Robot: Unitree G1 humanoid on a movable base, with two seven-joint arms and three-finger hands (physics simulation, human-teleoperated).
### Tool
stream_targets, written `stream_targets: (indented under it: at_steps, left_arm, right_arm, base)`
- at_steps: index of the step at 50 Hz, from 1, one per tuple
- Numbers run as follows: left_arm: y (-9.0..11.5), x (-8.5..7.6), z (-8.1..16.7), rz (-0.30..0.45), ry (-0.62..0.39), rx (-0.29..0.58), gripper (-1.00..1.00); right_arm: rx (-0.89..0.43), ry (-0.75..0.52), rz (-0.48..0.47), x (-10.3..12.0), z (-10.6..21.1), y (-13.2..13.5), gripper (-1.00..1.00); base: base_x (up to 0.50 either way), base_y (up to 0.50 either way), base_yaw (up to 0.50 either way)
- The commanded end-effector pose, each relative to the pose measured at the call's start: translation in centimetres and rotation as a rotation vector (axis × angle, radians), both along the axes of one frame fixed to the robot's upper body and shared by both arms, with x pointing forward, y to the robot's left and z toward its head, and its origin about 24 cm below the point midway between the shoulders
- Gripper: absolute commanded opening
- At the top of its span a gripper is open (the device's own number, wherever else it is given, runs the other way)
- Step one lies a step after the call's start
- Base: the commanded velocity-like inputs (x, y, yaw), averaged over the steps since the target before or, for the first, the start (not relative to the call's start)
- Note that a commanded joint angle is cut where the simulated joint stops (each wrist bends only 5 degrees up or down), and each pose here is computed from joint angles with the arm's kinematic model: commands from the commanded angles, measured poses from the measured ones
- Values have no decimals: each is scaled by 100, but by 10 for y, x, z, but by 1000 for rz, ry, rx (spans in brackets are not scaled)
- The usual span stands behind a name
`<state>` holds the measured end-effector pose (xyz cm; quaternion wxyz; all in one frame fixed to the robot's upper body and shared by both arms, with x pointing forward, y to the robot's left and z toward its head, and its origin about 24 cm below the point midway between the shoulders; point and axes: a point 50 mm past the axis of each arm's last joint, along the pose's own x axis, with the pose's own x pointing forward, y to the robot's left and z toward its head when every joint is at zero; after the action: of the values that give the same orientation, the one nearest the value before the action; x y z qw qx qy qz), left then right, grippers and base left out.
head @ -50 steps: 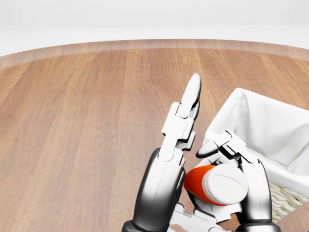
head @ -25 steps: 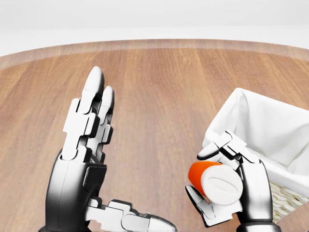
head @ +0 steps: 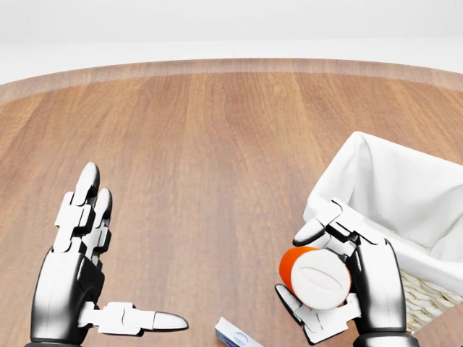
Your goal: Pick up the ketchup, and put it in the basket.
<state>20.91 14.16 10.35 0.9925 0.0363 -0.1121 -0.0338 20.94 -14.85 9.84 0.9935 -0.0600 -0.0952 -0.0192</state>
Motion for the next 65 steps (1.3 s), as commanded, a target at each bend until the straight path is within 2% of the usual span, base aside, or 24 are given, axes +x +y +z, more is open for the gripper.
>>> stream_targets:
  at_steps: [1, 19, 24, 36, 40, 55, 65]
  left_arm:
    - [12, 2, -13, 39, 51, 8, 100]
    - [13, 5, -19, 45, 56, 19, 100]
    - [13, 5, -18, 47, 56, 19, 100]
    - [13, 4, -17, 45, 52, 16, 100]
    - [14, 4, -17, 45, 53, 16, 100]
    - [13, 4, -17, 46, 51, 17, 100]
    - [14, 5, -18, 48, 52, 19, 100]
  right_arm:
    - [7, -6, -13, 0, 1, -1, -100]
    - [-16, -18, -24, -1, 4, -3, -100]
    - [-57, -127, -33, -3, 29, -10, -100]
    - [-286, -410, -58, -9, 94, -19, -100]
    - [-344, -455, -69, -7, 105, -21, -100]
    - [-509, -452, -111, 13, 118, -36, -100]
    - [-589, -353, -161, 42, 111, -55, -100]
  base:
    - [0, 0, 0]
    - [0, 0, 0]
    - [0, 0, 0]
    - [0, 0, 0]
    - [0, 0, 0]
    - [0, 0, 0]
    - [0, 0, 0]
